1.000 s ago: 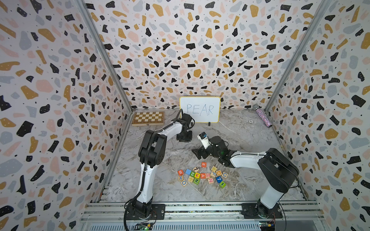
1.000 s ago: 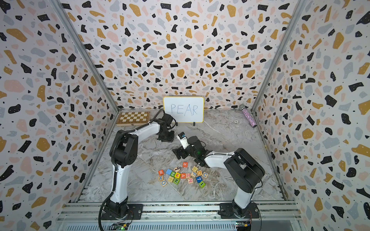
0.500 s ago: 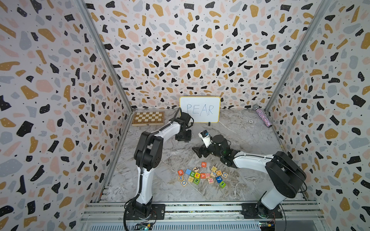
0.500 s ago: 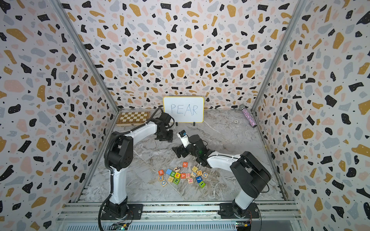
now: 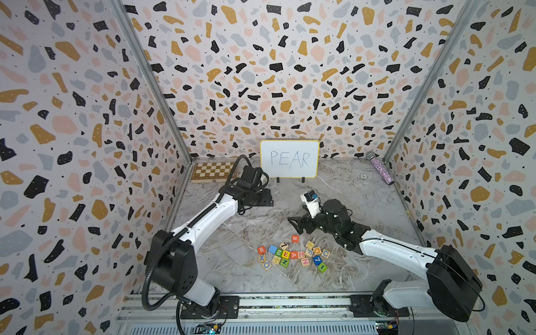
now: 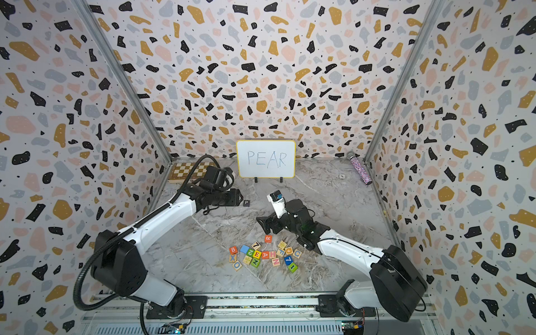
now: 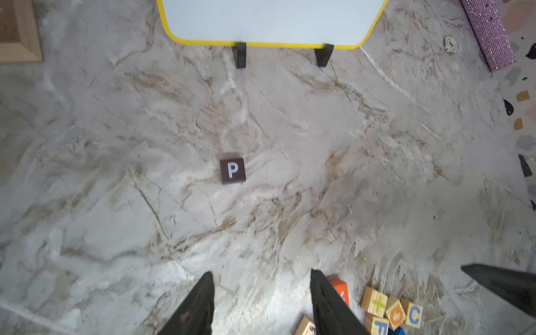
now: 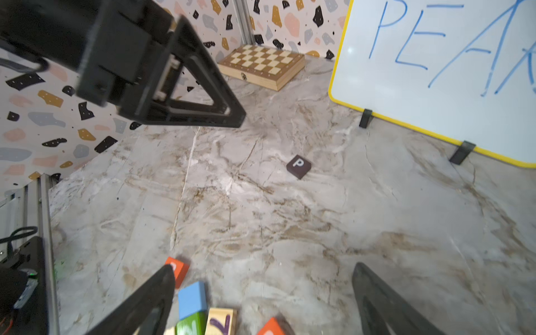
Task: Spell the uppercase word “pear” with letter blocks
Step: Pick up the letter block from the center of the board.
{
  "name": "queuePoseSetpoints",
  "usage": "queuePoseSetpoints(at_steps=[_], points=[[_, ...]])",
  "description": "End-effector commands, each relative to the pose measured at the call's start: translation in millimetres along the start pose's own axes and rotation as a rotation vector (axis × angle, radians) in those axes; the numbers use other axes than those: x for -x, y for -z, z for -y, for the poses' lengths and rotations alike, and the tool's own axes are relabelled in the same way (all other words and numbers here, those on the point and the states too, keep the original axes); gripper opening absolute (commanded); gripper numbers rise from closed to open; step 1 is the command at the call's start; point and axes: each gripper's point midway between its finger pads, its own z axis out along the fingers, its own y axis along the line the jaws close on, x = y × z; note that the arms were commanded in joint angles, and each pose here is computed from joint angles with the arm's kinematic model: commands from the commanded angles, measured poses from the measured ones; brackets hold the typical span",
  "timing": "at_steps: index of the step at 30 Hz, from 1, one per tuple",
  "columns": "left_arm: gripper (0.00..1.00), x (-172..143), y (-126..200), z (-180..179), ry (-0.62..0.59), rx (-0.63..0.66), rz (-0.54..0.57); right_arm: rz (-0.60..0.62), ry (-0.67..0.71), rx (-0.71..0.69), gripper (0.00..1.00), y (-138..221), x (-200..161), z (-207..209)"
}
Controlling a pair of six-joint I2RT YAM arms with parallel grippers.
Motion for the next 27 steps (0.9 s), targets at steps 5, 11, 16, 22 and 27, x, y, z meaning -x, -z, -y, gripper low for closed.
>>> queuePoseSetpoints(at_steps=[5,11,16,22,27], points=[[0.63,-35.4,27.8,21.8,-0.071,-0.059,0.052,-0.029,0.032,-0.004,0.96,37.6,-23.9,-7.3],[0.65,-66.8,43.6,40.4,-0.139,-0.113,-0.002,-0.026,-0.009,0.053,0.97,55.1,-41.0,-22.1],[0.65,-100.6,37.7,50.8,-0.195,-0.161,-0.081,-0.092,-0.023,0.075,0.97,56.7,-62.6,-31.9],[0.65,-136.4,31.0,68.9,-0.269,-0.287,-0.138,-0.195,-0.034,0.067,0.93,50.8,-85.9,-36.4],[0.58,-154.1,23.2,73.6,-0.252,-0.282,-0.211,-0.177,-0.095,0.093,0.93,56.6,-100.6,-40.6]])
